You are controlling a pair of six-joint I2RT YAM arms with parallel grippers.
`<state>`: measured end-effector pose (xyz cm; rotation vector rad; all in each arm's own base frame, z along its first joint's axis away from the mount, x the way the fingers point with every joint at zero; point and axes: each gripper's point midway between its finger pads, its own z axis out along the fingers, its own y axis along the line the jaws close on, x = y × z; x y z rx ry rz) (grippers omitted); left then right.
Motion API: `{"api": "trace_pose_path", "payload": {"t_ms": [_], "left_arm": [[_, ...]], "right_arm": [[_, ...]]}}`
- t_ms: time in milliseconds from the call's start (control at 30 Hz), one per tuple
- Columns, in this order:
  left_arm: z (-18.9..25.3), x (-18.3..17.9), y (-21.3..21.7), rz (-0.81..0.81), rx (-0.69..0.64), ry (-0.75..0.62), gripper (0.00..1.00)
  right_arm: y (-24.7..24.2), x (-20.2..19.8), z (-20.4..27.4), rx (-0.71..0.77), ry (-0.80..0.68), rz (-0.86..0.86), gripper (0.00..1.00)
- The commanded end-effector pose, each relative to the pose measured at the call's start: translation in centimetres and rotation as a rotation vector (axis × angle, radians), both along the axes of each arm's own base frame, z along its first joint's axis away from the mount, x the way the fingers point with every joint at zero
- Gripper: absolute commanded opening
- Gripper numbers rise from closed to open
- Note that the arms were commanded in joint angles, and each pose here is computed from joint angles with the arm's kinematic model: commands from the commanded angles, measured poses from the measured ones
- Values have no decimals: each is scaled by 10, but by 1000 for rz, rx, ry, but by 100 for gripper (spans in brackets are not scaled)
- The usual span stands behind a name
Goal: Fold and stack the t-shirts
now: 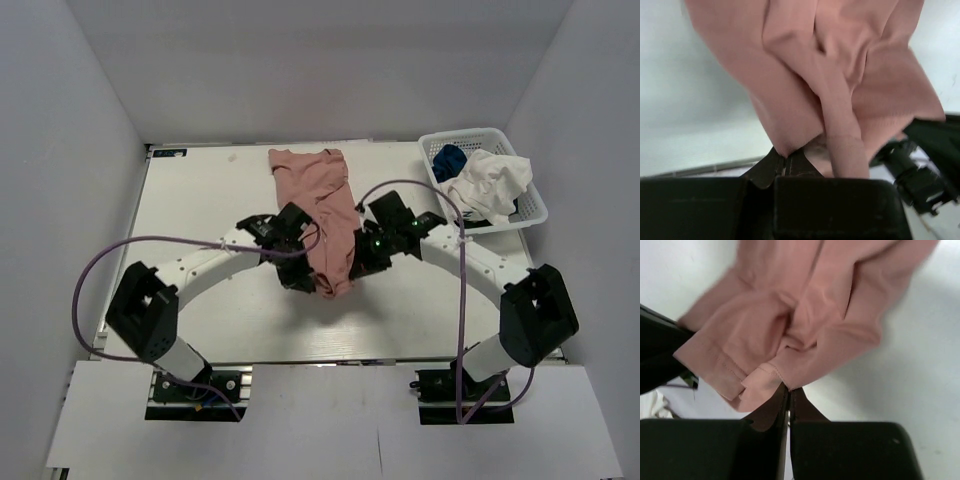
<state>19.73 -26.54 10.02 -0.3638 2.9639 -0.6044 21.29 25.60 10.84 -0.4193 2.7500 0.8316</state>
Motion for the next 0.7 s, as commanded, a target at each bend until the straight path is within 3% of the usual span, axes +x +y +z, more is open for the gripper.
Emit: {"api": "trace_pose_path", "payload": {"t_ms": [0,333,500,667], "left_arm": [[2,27,18,32,137,-28,0],[29,154,33,129,127,-170,0],[45,198,27,111,105,-235,0],[38,215,38,137,100,-221,0]], "right_arm": [[-2,30,9,-48,-59,-30,0],[13,140,40,-61,-186,-159,0],[25,183,45,-26,-207,-175,0],[36,213,40,11,-194,-166,0]]}}
